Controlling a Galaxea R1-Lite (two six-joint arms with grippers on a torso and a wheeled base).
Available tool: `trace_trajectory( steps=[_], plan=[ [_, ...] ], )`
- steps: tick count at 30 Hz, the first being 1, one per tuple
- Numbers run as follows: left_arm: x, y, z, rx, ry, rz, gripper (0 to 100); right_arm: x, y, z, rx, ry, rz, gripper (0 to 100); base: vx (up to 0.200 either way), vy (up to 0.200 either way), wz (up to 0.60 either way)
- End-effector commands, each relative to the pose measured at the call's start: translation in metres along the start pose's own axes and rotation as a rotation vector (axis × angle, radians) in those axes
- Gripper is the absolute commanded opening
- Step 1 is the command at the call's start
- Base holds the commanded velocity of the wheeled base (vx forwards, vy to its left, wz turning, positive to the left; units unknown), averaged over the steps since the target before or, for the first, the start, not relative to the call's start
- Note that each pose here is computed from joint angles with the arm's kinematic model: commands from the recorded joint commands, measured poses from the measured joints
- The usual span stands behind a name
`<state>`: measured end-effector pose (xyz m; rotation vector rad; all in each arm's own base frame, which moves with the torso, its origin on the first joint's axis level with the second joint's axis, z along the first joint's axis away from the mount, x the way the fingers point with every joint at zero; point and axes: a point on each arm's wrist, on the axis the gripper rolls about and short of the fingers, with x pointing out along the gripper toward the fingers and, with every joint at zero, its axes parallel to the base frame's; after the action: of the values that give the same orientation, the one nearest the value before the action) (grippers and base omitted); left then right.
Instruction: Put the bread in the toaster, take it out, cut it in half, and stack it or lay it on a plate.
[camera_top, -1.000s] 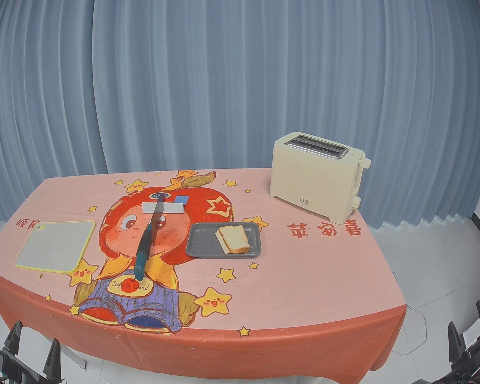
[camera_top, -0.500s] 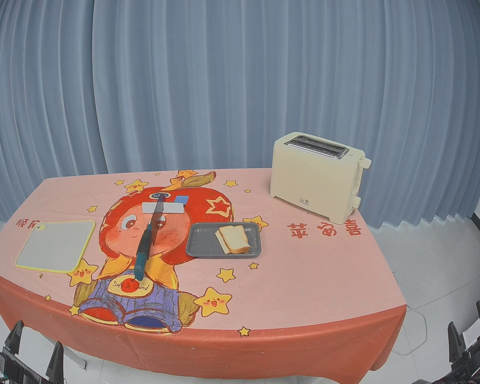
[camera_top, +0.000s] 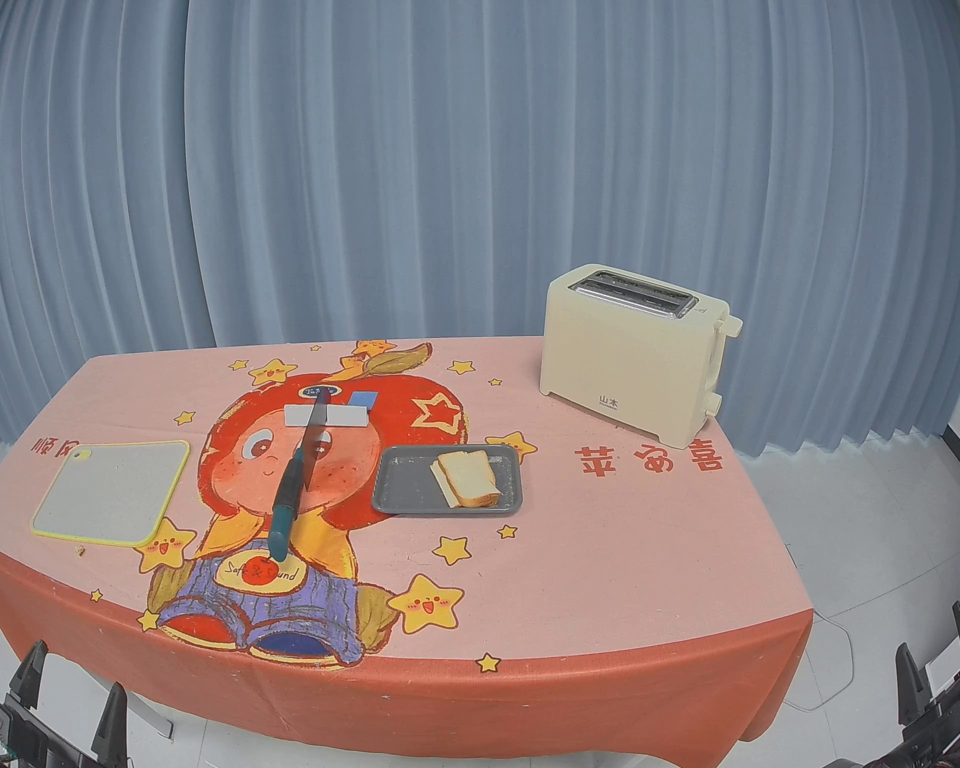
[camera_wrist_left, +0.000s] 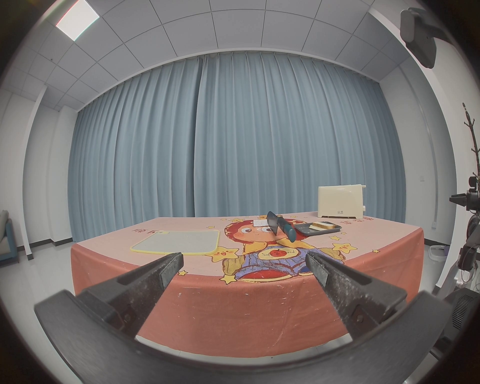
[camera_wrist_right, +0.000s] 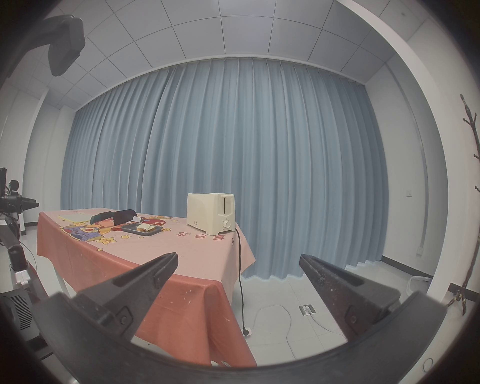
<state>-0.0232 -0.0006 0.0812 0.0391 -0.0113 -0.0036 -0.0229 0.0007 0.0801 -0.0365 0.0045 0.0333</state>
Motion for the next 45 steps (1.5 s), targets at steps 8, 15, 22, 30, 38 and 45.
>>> trace_trajectory(
  steps=[8, 15, 22, 30, 38, 45],
  plan=[
    [0.0004, -0.0002, -0.0051, 0.004, 0.005, 0.001, 100, -0.0001, 0.0002, -0.0044, 0.0, -0.002, 0.0, 100, 0.0, 0.0, 0.0],
    [0.0003, -0.001, -0.0048, 0.033, 0.0, -0.038, 100, -0.0001, 0.0002, -0.0044, 0.0, -0.002, 0.0, 100, 0.0, 0.0, 0.0],
    [0.0003, -0.001, -0.0052, -0.004, 0.005, -0.033, 100, -0.0001, 0.0002, -0.0045, 0.0, -0.001, 0.001, 100, 0.0, 0.0, 0.0],
    [0.0004, -0.0002, -0.0053, -0.037, 0.007, 0.002, 100, -0.0001, 0.0002, -0.0044, 0.0, -0.002, 0.0, 100, 0.0, 0.0, 0.0],
    [0.0004, -0.0002, -0.0054, -0.038, 0.008, 0.004, 100, -0.0001, 0.0002, -0.0044, 0.0, -0.002, 0.0, 100, 0.0, 0.0, 0.0],
    [0.0004, -0.0002, -0.0054, -0.038, 0.008, 0.004, 100, -0.0001, 0.0002, -0.0044, 0.0, -0.002, 0.0, 100, 0.0, 0.0, 0.0]
  ],
)
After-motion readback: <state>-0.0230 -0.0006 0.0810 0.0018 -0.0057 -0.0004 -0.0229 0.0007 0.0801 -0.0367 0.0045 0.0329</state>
